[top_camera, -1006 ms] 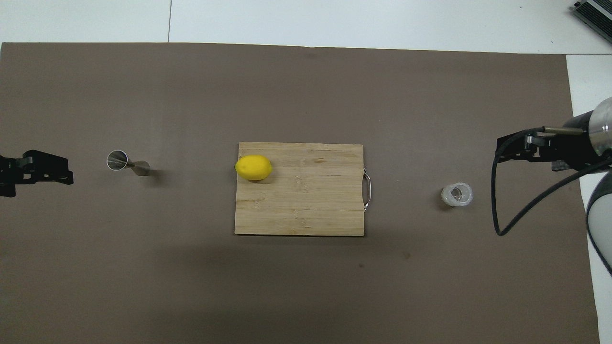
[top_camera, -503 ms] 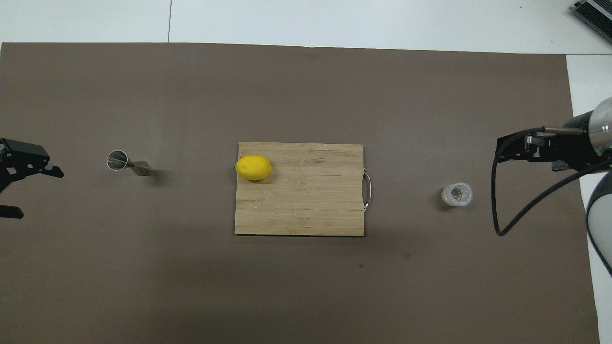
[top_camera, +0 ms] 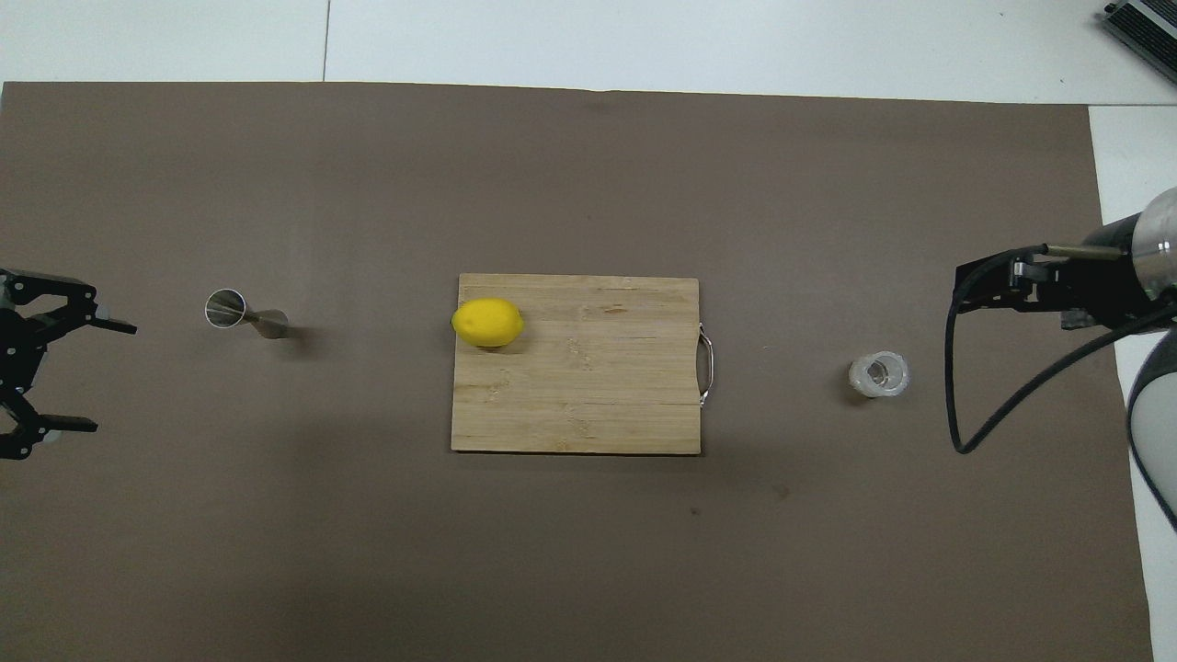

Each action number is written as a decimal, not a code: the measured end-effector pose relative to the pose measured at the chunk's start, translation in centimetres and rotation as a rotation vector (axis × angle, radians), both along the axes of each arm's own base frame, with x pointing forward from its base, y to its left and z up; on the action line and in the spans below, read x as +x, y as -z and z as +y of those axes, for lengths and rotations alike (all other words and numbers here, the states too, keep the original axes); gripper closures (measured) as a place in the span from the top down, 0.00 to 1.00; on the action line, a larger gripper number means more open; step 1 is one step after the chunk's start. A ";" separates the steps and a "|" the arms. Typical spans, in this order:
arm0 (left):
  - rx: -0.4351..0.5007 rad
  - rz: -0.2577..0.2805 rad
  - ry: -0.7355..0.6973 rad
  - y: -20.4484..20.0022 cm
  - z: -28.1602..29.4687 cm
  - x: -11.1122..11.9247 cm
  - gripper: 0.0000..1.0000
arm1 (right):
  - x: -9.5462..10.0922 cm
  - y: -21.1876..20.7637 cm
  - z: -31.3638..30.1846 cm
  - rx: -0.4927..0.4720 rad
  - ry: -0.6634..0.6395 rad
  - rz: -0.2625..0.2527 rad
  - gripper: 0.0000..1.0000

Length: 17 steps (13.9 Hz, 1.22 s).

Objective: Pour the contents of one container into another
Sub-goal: 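Open the left gripper and move it toward the metal cup, then close the left gripper around the small metal cup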

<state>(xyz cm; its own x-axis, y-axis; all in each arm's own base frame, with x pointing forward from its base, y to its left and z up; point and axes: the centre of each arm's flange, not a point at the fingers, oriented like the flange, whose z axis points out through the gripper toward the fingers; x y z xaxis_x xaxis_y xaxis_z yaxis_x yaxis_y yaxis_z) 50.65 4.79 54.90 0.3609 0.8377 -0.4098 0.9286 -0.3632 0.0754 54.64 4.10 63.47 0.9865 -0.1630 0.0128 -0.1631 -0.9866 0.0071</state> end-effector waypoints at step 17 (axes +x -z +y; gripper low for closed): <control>-0.430 0.137 -0.701 18.6 13.3 1.4 1.00 | 0.0 0.2 -0.6 0.000 0.010 0.007 1.00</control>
